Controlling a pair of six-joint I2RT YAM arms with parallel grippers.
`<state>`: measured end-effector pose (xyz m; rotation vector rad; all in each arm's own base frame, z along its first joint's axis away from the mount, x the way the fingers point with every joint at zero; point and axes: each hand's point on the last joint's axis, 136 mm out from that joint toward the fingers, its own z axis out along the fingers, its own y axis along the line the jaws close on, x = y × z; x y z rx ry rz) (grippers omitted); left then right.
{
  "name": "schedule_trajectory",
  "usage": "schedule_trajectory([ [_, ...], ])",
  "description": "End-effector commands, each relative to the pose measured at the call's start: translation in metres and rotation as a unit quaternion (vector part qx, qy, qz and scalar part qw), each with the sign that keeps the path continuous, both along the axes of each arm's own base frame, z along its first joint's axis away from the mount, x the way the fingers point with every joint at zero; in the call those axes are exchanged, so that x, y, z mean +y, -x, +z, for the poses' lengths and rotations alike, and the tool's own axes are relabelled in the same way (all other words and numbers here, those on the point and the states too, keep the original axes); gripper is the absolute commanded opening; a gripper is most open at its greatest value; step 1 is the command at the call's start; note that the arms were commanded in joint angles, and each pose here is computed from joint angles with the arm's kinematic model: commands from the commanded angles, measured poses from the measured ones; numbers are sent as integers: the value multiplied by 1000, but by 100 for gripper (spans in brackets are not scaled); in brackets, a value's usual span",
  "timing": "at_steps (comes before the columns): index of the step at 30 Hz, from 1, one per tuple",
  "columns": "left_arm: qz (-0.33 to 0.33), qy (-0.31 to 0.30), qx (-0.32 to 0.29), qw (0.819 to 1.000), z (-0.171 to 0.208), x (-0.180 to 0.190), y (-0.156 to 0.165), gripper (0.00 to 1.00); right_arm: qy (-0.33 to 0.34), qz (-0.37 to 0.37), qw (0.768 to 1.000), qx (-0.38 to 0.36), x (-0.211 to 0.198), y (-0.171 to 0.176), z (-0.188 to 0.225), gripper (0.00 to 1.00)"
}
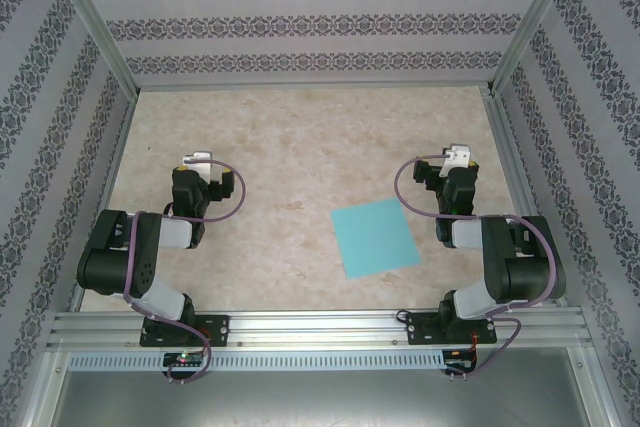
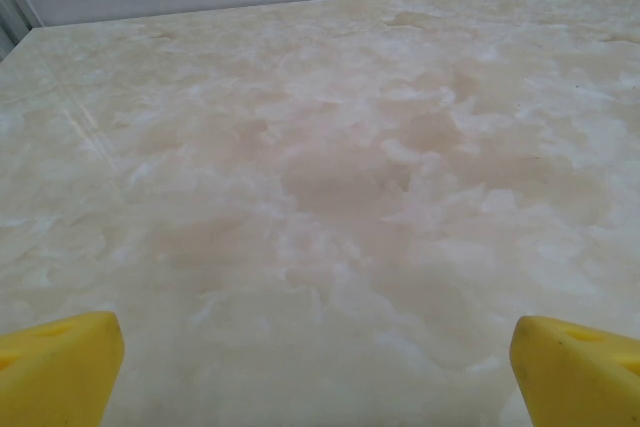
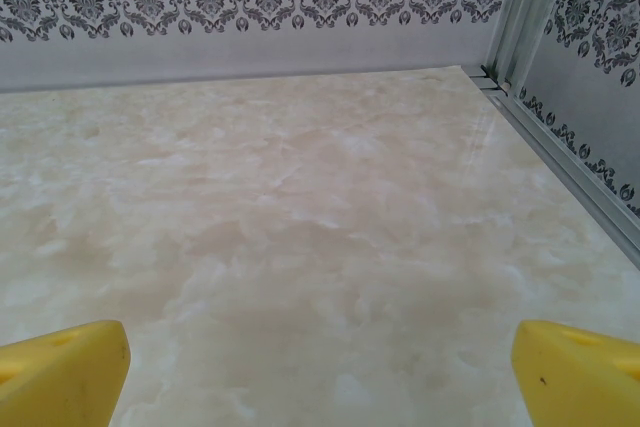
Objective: Fold a paper plane with a square sheet of paper (pick it up from the middle)
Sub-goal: Move the square sheet of paper to the center of the table.
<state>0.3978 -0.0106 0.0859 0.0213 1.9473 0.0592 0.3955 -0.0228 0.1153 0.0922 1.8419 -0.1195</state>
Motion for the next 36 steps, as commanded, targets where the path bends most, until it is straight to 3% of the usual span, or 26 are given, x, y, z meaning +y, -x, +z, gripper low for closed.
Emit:
schedule_trajectory([
  [1,32,2,-39,999,26,8,-5,100,-2,-8,1000,-19,-3,-2,27,98],
  [7,95,18,-11,995,55,26,4,100,-30,-77,997,-5,-19,18,68,98],
  [12,107,99,-1,989,94,20,12,100,-124,-113,984,51,-15,40,87,98],
  [15,65,155,0,986,123,0,18,100,-176,-80,978,83,4,48,88,98],
  [19,57,181,21,982,143,-6,28,100,-258,-26,956,142,37,61,76,98],
  [24,40,187,44,981,154,-13,39,100,-355,47,900,248,93,90,37,98],
  [28,28,193,47,980,154,-18,39,100,-369,52,876,306,124,118,5,98],
  [36,59,186,57,979,141,-8,39,100,-292,54,875,383,176,150,-39,98],
])
